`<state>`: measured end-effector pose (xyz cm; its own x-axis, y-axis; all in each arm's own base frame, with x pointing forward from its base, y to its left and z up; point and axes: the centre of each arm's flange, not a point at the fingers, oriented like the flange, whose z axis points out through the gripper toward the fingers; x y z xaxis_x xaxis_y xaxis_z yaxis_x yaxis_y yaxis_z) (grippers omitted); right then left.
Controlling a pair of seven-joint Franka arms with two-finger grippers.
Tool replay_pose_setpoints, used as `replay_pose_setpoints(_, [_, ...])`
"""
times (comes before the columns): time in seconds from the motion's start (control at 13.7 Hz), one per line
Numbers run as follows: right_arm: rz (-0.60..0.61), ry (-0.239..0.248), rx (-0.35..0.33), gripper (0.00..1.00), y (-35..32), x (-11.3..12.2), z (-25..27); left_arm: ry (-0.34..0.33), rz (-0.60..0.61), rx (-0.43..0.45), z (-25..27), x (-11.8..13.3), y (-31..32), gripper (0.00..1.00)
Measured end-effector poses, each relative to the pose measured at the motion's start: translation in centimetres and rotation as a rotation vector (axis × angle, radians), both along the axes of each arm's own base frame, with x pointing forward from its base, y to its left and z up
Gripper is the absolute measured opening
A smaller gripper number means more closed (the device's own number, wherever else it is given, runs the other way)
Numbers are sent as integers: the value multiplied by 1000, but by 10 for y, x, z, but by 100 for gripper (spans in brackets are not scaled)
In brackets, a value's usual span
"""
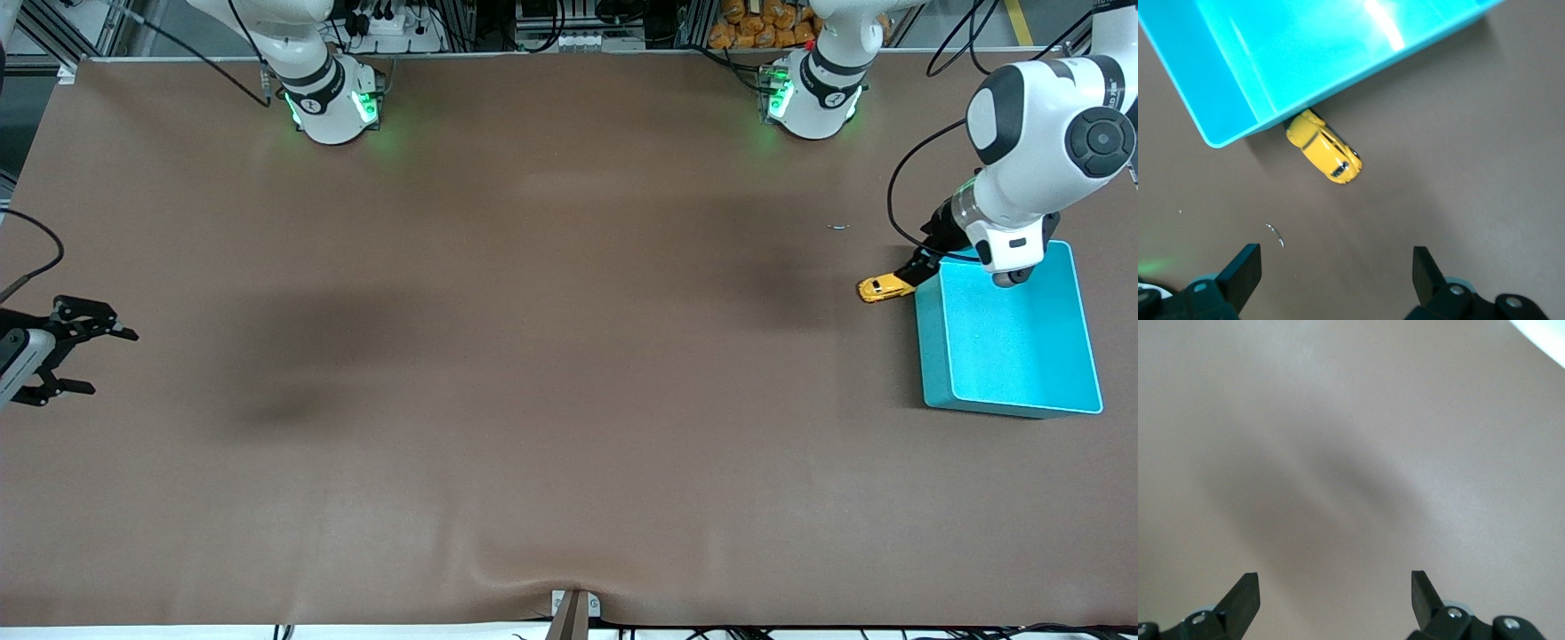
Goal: Wind and store yellow beetle car
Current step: 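Lower the left gripper to the car while the right gripper withdraws, then close the left gripper on the yellow car beside the bin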
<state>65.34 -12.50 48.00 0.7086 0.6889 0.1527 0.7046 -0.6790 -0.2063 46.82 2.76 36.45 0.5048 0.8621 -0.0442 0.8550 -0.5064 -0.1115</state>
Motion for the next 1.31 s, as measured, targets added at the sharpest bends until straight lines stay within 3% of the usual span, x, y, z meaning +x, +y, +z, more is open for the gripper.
replay_pose_setpoints(0.15, [-103,8,-36,100,31,-3,30,12,78,4,-10,-1,8,100])
replay_pose_setpoints(0.58, [-337,98,-163,100,102,-11,74,-15,322,13,-42,3,36,100])
replay_pose_setpoints(0.8, [-464,114,-193,100,114,-16,90,-29,353,7,-64,-2,45,100])
replay_pose_setpoints(1.02, [-559,141,-226,100,113,-35,116,-18,354,4,-84,-11,43,100])
replay_pose_setpoints(1.31, [-630,116,-227,100,113,-61,155,-46,355,-3,-106,-17,42,100])
